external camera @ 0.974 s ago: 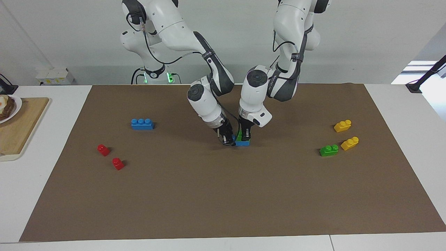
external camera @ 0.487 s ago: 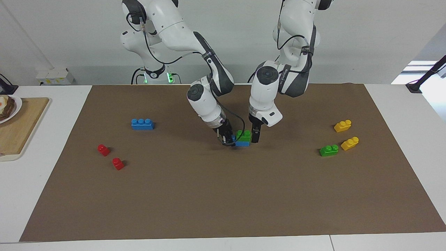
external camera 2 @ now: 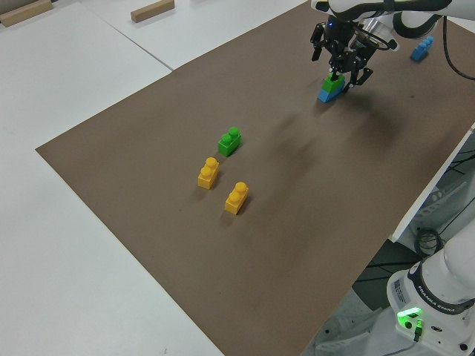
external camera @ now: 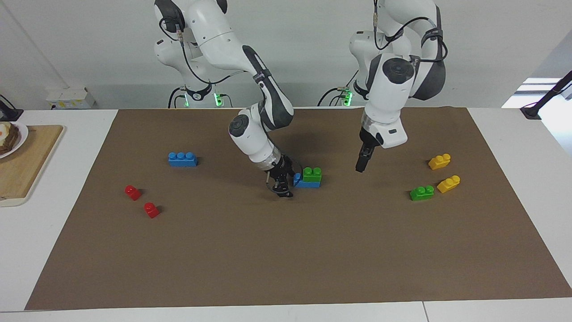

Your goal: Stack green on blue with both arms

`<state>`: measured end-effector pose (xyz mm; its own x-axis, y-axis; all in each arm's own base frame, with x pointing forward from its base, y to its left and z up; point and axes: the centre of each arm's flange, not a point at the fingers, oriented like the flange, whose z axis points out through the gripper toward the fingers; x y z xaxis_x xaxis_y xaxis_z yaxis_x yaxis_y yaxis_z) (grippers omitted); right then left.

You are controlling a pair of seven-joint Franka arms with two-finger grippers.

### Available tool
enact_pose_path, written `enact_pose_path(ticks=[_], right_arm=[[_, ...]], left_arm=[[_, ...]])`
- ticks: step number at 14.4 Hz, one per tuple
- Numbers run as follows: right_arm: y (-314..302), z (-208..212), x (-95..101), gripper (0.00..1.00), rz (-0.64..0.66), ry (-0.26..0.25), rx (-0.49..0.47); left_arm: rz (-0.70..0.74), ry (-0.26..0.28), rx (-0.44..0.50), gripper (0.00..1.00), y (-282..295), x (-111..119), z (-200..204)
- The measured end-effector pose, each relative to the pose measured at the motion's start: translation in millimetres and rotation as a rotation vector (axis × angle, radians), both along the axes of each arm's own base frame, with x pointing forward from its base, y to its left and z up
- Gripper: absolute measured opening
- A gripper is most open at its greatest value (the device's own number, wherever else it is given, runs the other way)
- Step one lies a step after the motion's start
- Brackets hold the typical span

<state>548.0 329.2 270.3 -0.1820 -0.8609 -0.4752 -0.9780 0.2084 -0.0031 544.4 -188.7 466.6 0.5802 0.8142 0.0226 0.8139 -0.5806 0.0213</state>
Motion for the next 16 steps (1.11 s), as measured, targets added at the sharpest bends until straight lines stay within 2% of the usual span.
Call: enact_pose_path(ticks=[2,3,5,7,9,11,14,16], right_arm=[[-13.5,14.3,8.9,0.91,-0.013,0.003,0.015],[-23.3,27.7,14.7,0.97,-0.016,0.003,0.028],[-47.6,61.3,26.1,1.0,0.001,-0.006,0.056],[-72.7,95.3,35.5,0.98,0.049,-0.039,0.08],[-97.8,125.0,41.9,1.0,0.11,-0.093,0.089],[-119.5,150.7,46.2,1.0,0.234,-0.155,0.055],[-142.7,184.8,51.7,1.0,0.496,-0.265,-0.086],[-161.8,203.3,54.6,1.0,0.672,-0.317,-0.138]], left_arm=[[-0.102,0.006,0.007,1.0,36.3,5.1,10.4],[-0.162,0.011,0.01,1.0,55.4,5.6,17.3],[-0.282,0.027,0.016,1.0,92.7,2.4,32.5],[-0.425,0.05,0.017,1.0,118.3,-4.8,45.4],[-0.554,0.071,0.015,1.0,129.5,-12.1,53.6],[-0.655,0.083,0.012,1.0,131.7,-15.3,55.8],[-0.773,0.108,0.005,1.0,129.4,-18.0,59.3],[-0.82,0.116,0.002,1.0,129.4,-18.6,69.9]])
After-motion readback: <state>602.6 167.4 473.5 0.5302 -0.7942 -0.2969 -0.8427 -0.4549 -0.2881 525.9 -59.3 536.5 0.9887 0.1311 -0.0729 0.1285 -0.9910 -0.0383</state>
